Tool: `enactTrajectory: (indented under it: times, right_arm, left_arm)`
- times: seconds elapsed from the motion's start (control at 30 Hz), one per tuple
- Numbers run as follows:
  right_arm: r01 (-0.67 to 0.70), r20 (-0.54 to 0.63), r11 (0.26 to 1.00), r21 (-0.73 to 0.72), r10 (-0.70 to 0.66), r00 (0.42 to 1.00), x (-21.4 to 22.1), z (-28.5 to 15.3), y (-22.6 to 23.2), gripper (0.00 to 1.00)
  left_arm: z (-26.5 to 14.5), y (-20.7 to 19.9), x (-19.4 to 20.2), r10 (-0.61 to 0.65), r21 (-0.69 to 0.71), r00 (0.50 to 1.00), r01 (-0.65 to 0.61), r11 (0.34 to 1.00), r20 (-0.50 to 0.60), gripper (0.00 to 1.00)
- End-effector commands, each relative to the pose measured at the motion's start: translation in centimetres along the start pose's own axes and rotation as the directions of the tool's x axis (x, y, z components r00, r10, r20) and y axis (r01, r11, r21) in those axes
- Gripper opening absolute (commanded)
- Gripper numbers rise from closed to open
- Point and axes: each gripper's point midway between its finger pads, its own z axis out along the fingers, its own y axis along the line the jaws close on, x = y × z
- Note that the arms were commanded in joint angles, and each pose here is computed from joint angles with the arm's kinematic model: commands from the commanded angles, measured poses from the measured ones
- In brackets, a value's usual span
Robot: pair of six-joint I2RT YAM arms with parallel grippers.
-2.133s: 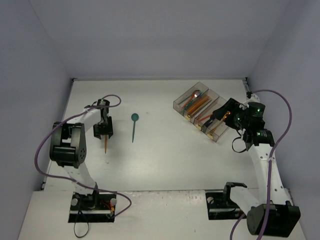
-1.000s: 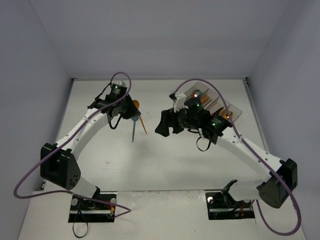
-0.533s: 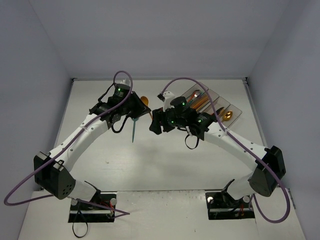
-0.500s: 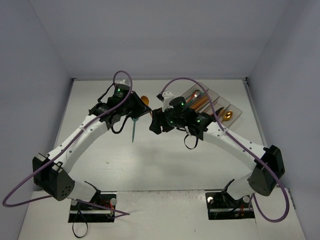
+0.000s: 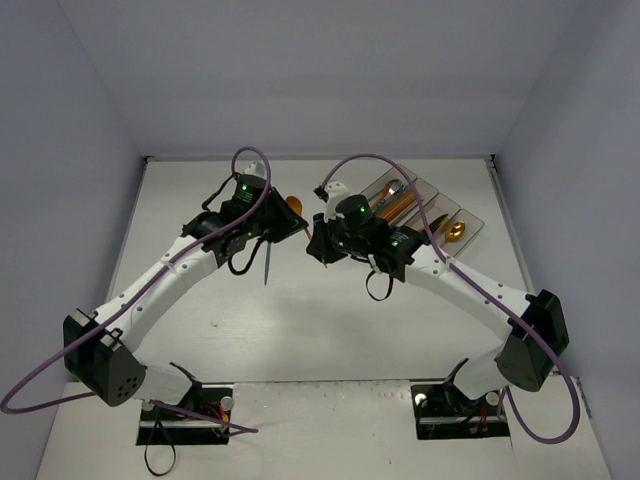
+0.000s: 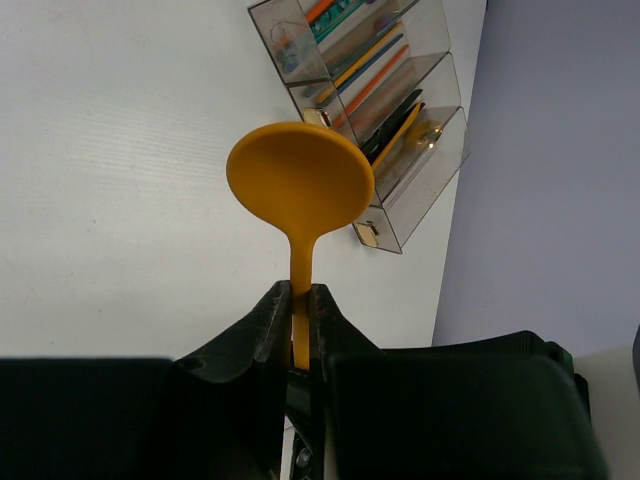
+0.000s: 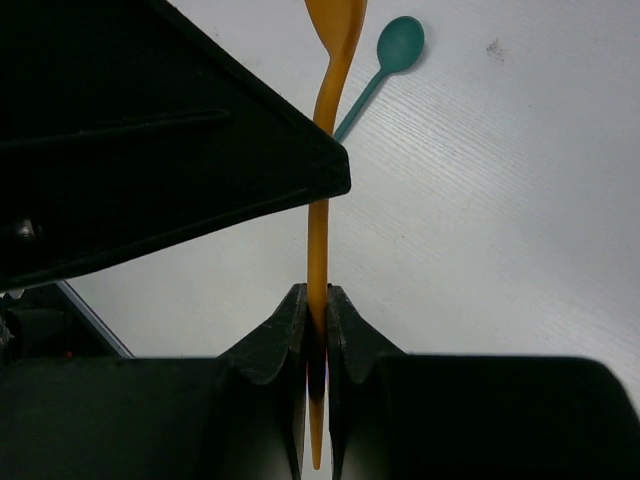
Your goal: Sort the eating utensils into containers
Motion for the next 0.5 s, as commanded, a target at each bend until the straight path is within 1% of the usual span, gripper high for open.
enactTrajectory:
  times: [0.0,0.1,0.2,0.27,0.33,0.4,0.47]
  right_arm:
    - [-0.028,0.153,0.999,0.031,0.023,0.988,-3.4,-2.0,0.1,0.0]
    - [-0.072,0.17,0.994,0.082,0.057,0.984,-3.0,-2.5,-1.2,0.0]
    - [-0.141,0.184,0.977,0.162,0.11,0.977,-1.9,-2.8,-3.5,0.0]
    - [-0.201,0.197,0.958,0.206,0.16,0.967,-1.3,-2.9,-5.1,0.0]
    - [-0.255,0.216,0.934,0.251,0.202,0.955,-0.8,-3.3,-7.1,0.0]
    - [-0.339,0.249,0.886,0.316,0.267,0.931,0.1,-4.1,-10.2,0.0]
    - [-0.409,0.291,0.826,0.389,0.311,0.905,0.7,-5.5,-13.8,0.0]
  left_arm:
    - [-1.3,-2.0,-0.7,0.056,0.069,0.997,-0.059,0.996,0.052,0.14]
    - [-1.7,-1.4,-0.8,0.094,0.043,0.994,-0.097,0.994,0.061,0.49]
    - [-2.5,-0.6,-1.4,0.158,0.003,0.983,-0.159,0.987,0.088,0.71]
    - [-3.2,0.1,-2.1,0.211,-0.035,0.97,-0.208,0.978,0.124,0.8]
    - [-4.2,0.8,-2.8,0.246,-0.069,0.957,-0.238,0.969,0.155,0.84]
    - [-5.9,2.4,-4.1,0.333,-0.154,0.919,-0.305,0.94,0.209,0.9]
    - [-6.6,4.2,-4.4,0.393,-0.222,0.893,-0.347,0.911,0.217,0.94]
